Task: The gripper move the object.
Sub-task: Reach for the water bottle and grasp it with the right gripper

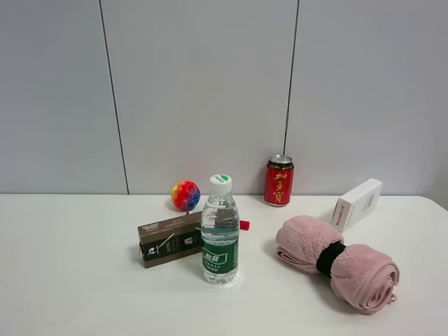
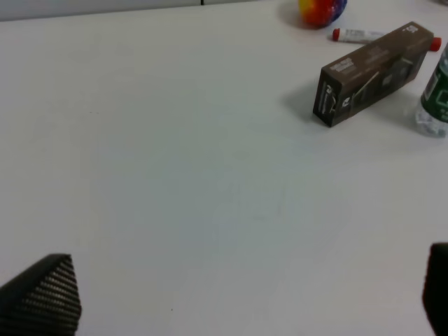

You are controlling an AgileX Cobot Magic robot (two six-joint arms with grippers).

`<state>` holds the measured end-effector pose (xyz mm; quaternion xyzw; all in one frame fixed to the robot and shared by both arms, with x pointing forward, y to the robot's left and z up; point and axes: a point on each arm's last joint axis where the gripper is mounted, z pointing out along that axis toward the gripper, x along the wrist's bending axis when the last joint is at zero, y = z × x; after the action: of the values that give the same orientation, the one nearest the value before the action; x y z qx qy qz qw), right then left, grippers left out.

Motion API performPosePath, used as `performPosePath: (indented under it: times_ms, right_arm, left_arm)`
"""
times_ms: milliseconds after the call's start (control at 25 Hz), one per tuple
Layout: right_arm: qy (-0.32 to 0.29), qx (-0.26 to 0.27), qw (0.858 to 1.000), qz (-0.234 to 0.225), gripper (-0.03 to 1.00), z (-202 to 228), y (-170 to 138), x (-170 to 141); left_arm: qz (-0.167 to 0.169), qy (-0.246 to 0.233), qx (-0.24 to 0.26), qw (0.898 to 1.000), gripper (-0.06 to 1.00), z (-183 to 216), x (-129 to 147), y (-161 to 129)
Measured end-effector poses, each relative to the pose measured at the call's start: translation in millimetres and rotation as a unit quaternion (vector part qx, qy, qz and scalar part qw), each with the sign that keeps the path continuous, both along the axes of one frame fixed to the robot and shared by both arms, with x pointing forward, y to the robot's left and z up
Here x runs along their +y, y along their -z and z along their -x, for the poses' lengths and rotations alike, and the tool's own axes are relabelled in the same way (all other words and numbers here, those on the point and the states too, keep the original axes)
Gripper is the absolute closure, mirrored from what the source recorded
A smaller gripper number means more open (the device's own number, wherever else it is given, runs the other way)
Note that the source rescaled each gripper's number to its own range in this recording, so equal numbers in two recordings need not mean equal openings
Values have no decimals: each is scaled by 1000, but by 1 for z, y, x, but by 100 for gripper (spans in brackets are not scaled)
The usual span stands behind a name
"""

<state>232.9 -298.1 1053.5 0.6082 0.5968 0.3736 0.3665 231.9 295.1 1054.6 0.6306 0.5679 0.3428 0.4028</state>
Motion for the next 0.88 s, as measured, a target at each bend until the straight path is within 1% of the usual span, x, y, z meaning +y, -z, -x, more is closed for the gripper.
performPosePath:
  times_ms: [880]
  right_arm:
    - [0, 0, 1000, 0, -3, 0, 0, 0]
  left_arm:
    - [0, 0, 0, 1000, -6, 0, 0, 0]
